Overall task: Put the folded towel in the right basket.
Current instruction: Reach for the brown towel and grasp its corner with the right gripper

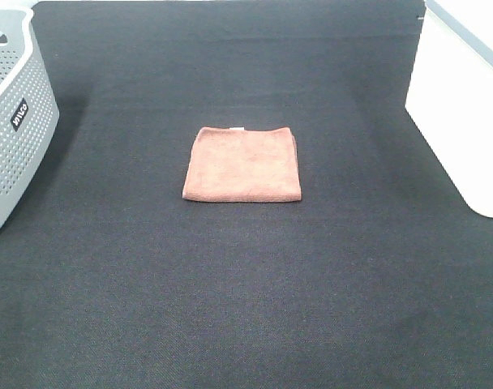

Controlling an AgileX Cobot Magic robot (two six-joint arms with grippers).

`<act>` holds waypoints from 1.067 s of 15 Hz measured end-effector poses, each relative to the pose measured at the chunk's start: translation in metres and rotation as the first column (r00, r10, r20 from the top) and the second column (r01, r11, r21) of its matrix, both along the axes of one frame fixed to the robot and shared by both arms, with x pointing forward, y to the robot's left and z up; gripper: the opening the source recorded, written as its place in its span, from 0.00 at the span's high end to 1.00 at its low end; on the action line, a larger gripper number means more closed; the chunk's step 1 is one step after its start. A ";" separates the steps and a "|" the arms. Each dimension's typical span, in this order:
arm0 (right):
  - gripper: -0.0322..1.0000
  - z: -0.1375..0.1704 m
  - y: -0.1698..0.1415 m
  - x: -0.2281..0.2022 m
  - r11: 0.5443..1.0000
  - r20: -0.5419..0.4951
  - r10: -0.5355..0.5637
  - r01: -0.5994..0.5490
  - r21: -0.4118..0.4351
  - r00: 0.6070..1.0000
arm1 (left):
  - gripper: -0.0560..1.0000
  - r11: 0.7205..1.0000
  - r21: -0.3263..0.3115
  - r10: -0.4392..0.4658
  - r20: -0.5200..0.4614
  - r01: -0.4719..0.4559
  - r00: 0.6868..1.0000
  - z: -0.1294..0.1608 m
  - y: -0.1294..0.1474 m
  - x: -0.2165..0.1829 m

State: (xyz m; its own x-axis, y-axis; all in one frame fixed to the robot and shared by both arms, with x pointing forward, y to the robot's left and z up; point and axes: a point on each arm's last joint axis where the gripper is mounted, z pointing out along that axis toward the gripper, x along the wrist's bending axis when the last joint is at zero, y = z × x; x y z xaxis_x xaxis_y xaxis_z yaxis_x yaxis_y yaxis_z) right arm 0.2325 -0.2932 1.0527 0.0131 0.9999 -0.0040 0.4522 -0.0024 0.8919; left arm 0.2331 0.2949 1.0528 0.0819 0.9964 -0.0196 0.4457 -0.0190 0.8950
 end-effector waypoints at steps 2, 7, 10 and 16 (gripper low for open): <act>0.22 0.000 0.000 0.000 1.000 0.000 -0.007 0.007 0.011 1.000 | 0.12 1.000 0.000 0.000 0.000 0.000 1.000 0.000 0.000 0.000; 0.23 0.019 -0.002 0.023 0.998 0.034 -0.031 0.030 0.049 0.999 | 0.12 1.000 0.000 0.000 0.000 0.000 1.000 0.000 0.000 0.000; 0.23 0.050 -0.001 0.075 0.998 0.035 0.030 -0.032 0.060 0.999 | 0.12 1.000 0.000 0.000 0.000 0.000 1.000 0.000 0.000 0.000; 0.23 0.095 0.010 0.197 0.961 -0.099 0.251 -0.236 0.147 0.963 | 0.12 1.000 0.000 0.000 0.000 0.000 1.000 0.000 0.000 0.000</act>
State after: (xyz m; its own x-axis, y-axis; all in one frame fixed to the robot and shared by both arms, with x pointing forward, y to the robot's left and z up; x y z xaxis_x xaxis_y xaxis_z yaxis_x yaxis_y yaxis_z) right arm 0.4295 -0.2835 1.1474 -0.2235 0.9644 0.1417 0.5539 0.0061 0.8326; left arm 0.2331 0.2949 1.0528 0.0819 0.9964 -0.0196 0.4457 -0.0190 0.8950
